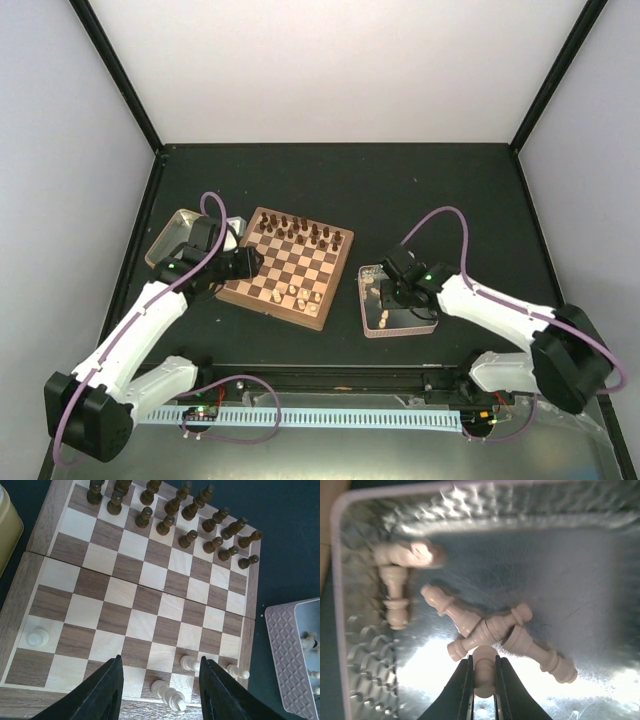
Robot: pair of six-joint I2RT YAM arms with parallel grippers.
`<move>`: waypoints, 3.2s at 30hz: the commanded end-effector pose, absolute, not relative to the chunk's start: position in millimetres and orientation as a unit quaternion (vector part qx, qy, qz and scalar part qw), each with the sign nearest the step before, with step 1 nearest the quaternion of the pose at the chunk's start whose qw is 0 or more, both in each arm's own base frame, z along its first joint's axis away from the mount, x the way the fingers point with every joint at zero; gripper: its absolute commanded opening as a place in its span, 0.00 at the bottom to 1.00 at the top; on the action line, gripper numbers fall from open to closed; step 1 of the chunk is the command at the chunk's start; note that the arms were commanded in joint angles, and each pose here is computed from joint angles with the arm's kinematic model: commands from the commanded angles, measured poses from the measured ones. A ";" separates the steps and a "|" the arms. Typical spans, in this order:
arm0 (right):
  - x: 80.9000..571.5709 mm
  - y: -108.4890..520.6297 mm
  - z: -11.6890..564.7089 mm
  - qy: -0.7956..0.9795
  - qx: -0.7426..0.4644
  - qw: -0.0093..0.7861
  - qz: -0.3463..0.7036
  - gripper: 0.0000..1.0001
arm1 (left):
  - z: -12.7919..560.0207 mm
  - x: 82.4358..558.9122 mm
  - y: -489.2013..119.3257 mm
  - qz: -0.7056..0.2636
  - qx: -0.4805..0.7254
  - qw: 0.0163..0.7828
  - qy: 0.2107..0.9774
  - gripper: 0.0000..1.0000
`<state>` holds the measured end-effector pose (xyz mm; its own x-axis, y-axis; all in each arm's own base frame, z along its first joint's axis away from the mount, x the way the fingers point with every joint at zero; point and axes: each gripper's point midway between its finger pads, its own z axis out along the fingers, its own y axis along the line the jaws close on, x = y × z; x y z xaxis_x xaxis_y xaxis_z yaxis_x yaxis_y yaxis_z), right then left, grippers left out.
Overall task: Set up the chess pieces on the board
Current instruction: Pick up the chess piece from the storage box, then place the chess piece on the chessboard, then pick up the chess piece from the storage box.
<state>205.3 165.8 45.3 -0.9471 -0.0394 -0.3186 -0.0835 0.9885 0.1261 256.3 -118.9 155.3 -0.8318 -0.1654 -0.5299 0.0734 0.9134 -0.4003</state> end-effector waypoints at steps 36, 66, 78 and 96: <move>234.6 513.3 104.7 0.922 -0.281 0.229 0.134 0.01 | 291.1 153.3 -12.0 -0.173 -0.127 0.626 0.749 0.61; 266.6 522.7 42.1 0.932 -0.263 0.226 0.104 0.09 | 285.1 155.2 -8.0 -0.165 -0.143 0.617 0.756 0.63; 267.0 524.0 137.8 0.911 -0.240 0.271 0.196 0.39 | 284.8 157.7 -9.6 -0.162 -0.140 0.612 0.762 0.63; 224.3 208.9 157.3 0.946 -0.005 0.317 0.063 0.40 | 301.1 186.1 -77.5 -0.272 -0.015 0.597 0.754 0.69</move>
<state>240.2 277.6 202.6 -0.7498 -0.0266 -0.6612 -0.2317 0.9465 0.2247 178.2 -59.1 287.6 -0.3004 -0.3511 -0.8868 0.2054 0.8842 -0.4196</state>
